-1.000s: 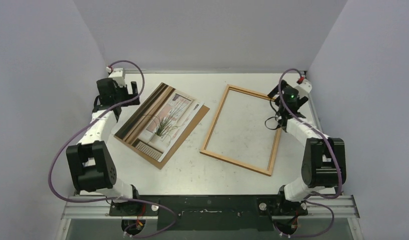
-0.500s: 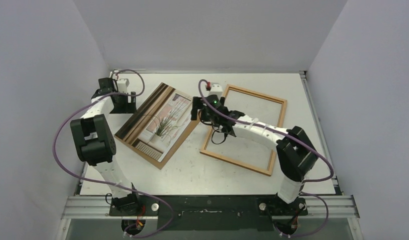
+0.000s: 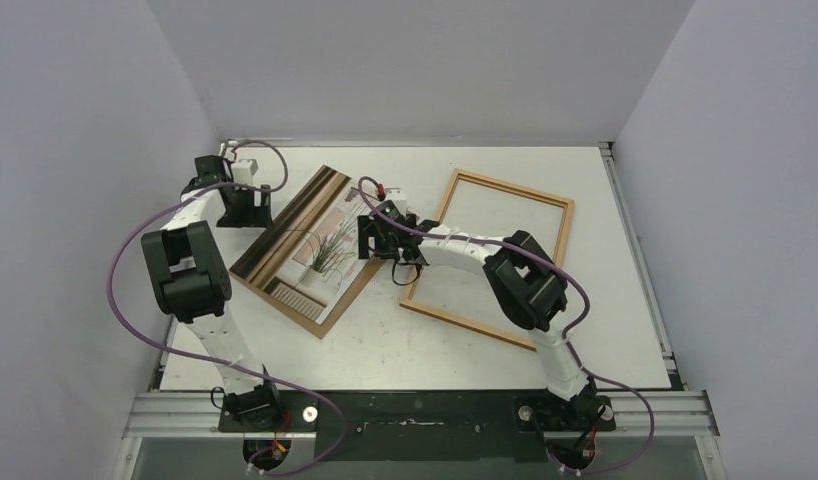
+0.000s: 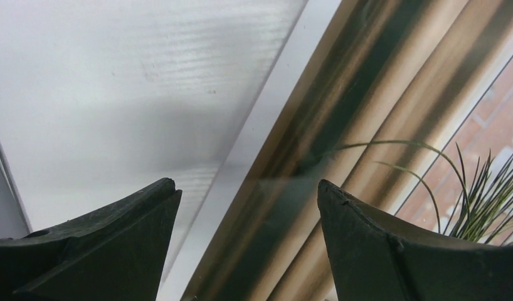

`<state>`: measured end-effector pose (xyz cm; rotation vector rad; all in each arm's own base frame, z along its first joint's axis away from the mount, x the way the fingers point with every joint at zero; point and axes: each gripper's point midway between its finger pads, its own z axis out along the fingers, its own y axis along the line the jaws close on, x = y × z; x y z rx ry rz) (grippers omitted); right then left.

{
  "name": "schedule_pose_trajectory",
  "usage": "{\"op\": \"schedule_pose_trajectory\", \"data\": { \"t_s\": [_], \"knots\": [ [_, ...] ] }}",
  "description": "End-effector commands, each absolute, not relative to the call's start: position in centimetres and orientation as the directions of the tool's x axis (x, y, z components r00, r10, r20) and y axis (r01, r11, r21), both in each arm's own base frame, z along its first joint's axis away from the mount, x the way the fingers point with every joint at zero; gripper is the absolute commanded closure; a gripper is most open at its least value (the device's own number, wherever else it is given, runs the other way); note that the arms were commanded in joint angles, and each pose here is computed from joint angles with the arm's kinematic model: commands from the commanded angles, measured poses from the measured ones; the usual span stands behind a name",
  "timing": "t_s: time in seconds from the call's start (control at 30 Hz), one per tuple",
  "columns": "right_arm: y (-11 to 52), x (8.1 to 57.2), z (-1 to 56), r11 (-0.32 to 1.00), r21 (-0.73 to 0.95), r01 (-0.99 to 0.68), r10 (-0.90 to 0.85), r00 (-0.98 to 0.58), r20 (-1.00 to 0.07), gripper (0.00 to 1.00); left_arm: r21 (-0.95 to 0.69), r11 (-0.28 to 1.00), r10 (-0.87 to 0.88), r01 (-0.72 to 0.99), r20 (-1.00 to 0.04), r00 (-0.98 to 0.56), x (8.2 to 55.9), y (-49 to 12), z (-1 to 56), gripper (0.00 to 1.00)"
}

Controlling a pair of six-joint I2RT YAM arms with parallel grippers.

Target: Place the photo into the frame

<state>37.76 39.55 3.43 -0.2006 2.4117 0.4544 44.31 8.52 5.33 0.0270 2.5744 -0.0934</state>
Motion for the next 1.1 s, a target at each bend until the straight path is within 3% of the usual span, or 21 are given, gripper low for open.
{"op": "schedule_pose_trajectory", "data": {
  "t_s": [0.0, 0.23, 0.43, 1.07],
  "knots": [
    [39.7, 38.2, 6.1, 0.924, 0.322, -0.204, 0.055, -0.765, -0.642, 0.1, -0.081, 0.994, 0.005, 0.067, -0.603, -0.798, 47.3, 8.8, 7.6, 0.19],
    [38.3, 37.6, 4.3, 0.935, 0.333, -0.122, 0.108, -0.797, -0.595, 0.1, -0.116, 0.993, -0.043, 0.031, -0.581, -0.813, 49.3, 9.1, 6.2, 0.18],
    [35.9, 40.1, 4.0, 0.933, 0.354, -0.056, 0.175, -0.79, -0.587, 0.1, -0.133, 0.991, -0.058, 0.016, -0.536, -0.842, 48.7, 8.8, 4.2, 0.19],
    [40.4, 47.4, 6.7, 0.866, 0.463, -0.189, 0.165, -0.766, -0.621, 0.1, -0.249, 0.967, -0.046, 0.048, -0.359, -0.932, 37.7, 5.3, 1.1, 0.31]
  ]
}}
